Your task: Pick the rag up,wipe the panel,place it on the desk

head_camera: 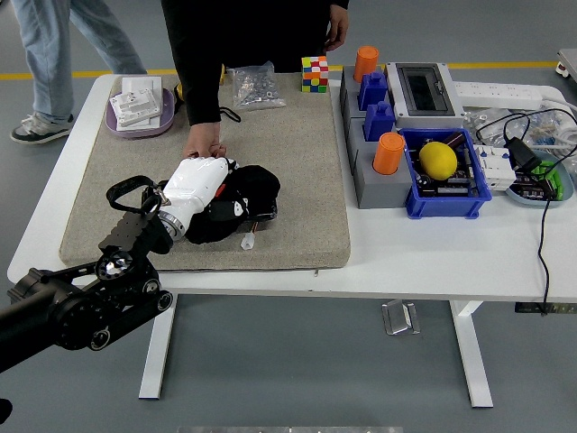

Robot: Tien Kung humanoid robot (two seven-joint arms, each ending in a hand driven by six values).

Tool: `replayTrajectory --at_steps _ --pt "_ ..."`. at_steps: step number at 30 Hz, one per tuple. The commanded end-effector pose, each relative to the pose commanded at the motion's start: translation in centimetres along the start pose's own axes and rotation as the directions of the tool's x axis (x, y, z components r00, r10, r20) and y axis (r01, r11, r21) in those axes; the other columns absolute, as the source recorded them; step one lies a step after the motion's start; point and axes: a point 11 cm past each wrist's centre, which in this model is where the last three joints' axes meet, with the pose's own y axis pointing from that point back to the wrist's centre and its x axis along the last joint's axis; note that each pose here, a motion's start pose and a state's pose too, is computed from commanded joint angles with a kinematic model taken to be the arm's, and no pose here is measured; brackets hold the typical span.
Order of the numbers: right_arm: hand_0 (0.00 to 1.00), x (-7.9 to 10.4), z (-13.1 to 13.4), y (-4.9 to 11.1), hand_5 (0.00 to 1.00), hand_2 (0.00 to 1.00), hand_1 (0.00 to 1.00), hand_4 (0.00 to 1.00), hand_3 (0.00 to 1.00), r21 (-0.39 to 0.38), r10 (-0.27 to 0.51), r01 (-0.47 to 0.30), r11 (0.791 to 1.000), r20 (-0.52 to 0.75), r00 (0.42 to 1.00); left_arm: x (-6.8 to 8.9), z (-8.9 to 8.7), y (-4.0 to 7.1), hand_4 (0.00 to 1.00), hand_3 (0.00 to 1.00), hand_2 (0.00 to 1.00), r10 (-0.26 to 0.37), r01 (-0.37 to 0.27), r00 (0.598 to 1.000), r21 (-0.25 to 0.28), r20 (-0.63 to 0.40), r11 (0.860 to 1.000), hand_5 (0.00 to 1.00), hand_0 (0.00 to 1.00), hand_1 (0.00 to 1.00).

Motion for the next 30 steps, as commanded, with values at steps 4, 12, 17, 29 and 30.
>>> replayTrajectory --at_steps 4,12,17,29,30 --pt "0.723 -0.1 0.1 0.0 0.556 0.681 0.646 0.973 0.585 -0.001 -0.001 0.001 1.000 0.001 1.000 0.0 -1.1 0.1 0.296 0.394 0.464 0.004 -0.004 1.000 0.026 0.010 1.000 0.002 0.209 0.122" --pt "0.723 -0.1 0.1 0.0 0.556 0.681 0.647 0.973 0.585 0.001 -0.002 0.002 1.000 0.006 1.000 0.4 -2.9 0.1 0.299 0.394 0.464 0.006 -0.008 1.000 0.066 0.030 0.998 0.002 0.209 0.122" --pt "0.722 -0.2 0.1 -0.1 0.557 0.681 0.647 0.973 0.584 0.003 -0.002 0.002 1.000 0.007 1.000 0.4 -3.7 0.2 0.301 0.394 0.463 0.006 -0.009 0.999 0.083 0.042 0.996 0.002 0.210 0.122" --pt "0.723 -0.3 0.3 -0.1 0.556 0.681 0.647 0.973 0.584 0.003 -0.004 0.004 1.000 0.014 1.000 1.1 -6.9 0.7 0.300 0.395 0.464 0.028 -0.034 0.999 0.166 0.037 0.986 0.002 0.209 0.122" --pt "0.723 -0.3 0.3 -0.1 0.556 0.681 0.647 0.973 0.584 0.003 -0.004 0.004 1.000 0.015 1.000 1.2 -7.1 0.7 0.300 0.395 0.464 0.031 -0.038 0.999 0.170 0.038 0.985 0.002 0.209 0.122"
